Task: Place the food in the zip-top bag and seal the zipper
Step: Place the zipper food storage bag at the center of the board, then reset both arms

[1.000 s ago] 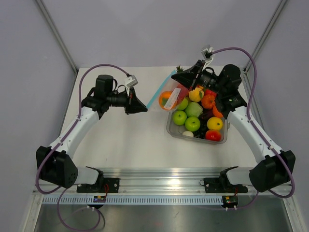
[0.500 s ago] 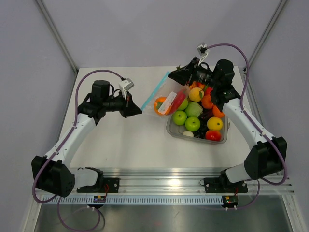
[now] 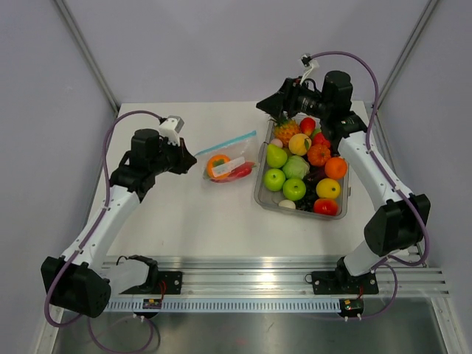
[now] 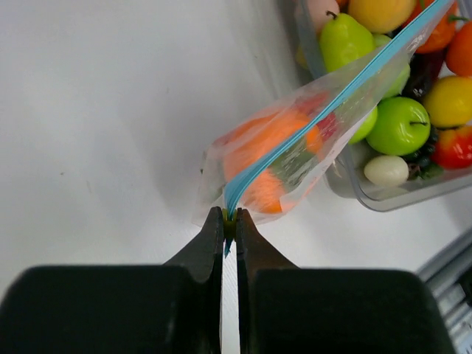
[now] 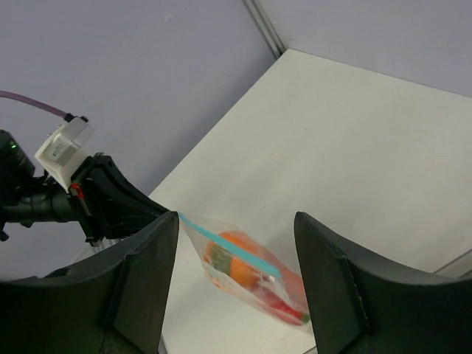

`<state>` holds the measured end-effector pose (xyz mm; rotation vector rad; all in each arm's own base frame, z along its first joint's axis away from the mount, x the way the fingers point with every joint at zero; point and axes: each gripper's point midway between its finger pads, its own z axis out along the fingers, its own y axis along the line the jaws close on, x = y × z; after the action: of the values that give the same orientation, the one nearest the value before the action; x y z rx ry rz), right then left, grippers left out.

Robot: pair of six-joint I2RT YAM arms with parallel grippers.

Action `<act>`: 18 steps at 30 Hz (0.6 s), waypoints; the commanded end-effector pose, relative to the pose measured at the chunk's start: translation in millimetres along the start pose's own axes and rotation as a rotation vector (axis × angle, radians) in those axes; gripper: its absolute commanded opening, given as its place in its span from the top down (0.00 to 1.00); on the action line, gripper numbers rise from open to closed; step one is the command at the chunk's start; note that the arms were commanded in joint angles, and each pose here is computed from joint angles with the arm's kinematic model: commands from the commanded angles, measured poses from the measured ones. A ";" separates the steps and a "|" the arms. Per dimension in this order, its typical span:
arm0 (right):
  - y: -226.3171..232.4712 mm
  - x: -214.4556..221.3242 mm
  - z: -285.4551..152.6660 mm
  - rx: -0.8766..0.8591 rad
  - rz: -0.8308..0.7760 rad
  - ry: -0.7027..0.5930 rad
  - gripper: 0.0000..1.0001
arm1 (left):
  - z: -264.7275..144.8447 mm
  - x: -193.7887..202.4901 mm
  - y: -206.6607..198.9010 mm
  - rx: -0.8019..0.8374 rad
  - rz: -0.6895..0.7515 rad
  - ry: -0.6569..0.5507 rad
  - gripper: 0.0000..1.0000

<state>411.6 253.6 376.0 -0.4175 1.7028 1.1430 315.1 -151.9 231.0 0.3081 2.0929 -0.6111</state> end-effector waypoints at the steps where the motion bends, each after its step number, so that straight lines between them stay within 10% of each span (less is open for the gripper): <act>1: -14.7 2.1 -6.3 0.104 -0.010 0.003 0.28 | -17.6 -49.2 17.4 -0.140 0.002 -0.203 1.00; 11: -27.2 26.2 -15.9 0.188 0.065 0.081 0.15 | -29.3 -56.7 8.4 -0.096 0.048 -0.269 0.98; 12: -30.6 31.3 -17.6 0.205 0.073 0.093 0.13 | -27.7 -40.1 -1.5 -0.029 0.047 -0.237 0.79; 13: -36.6 36.8 -21.1 0.247 0.079 0.106 0.11 | -28.3 -34.8 -6.5 0.001 0.048 -0.225 0.40; 15: -44.9 40.3 -30.2 0.315 0.070 0.111 0.02 | -31.6 -22.3 -10.7 0.018 0.041 -0.175 0.08; 18: -74.0 50.7 -60.8 0.574 0.094 0.171 0.01 | -48.1 -32.3 -14.6 -0.001 0.061 -0.166 0.01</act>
<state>417.0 219.6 301.4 -0.1972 2.0255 0.9098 302.4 -133.0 251.6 0.2486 1.9823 -0.5470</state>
